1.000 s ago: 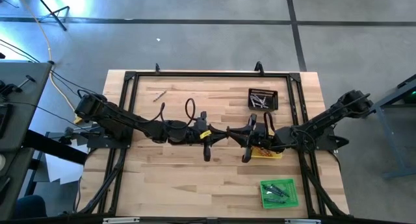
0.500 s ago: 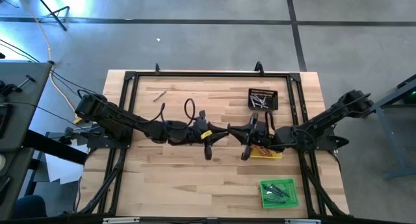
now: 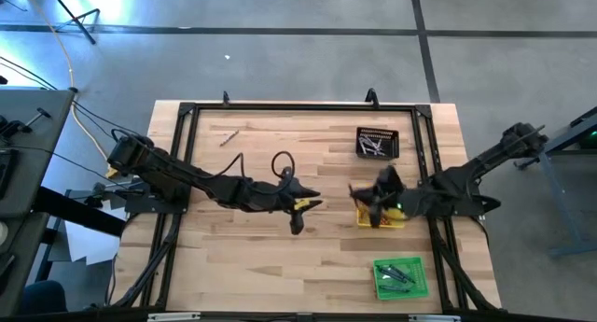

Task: Sort crayons
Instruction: Put the blue crayon into the green basket

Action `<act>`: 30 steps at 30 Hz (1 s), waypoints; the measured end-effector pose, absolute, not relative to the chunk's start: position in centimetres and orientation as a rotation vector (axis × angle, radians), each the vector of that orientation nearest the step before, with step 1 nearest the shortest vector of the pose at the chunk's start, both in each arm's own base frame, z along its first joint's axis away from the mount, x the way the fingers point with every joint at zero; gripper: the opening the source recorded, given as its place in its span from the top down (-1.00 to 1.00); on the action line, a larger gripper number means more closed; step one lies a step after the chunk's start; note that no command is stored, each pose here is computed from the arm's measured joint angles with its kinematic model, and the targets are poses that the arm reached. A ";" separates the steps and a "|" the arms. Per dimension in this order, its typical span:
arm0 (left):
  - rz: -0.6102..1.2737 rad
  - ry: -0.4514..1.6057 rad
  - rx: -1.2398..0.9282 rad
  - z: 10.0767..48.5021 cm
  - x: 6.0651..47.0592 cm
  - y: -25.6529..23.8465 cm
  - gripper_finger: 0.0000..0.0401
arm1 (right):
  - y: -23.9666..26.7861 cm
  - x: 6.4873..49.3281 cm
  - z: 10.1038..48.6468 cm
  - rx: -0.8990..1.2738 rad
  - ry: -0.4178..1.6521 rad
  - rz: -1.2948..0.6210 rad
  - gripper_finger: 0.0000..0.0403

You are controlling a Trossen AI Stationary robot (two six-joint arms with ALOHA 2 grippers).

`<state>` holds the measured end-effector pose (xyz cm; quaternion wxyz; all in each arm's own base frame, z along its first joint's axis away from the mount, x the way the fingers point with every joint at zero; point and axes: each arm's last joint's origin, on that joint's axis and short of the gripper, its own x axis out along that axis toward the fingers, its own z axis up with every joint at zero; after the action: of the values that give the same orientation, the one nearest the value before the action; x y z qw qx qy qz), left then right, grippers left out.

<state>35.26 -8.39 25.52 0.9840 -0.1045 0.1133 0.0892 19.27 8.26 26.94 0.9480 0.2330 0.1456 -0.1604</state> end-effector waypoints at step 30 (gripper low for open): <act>0.167 0.278 -0.225 25.0 34.0 -11.7 0.56 | 24.4 17.7 21.9 0.695 1.412 -0.481 1.00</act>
<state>34.00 -11.73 24.95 0.9806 -0.1116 0.1381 0.0832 17.74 24.42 21.87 0.6802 0.3098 0.6289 -0.2144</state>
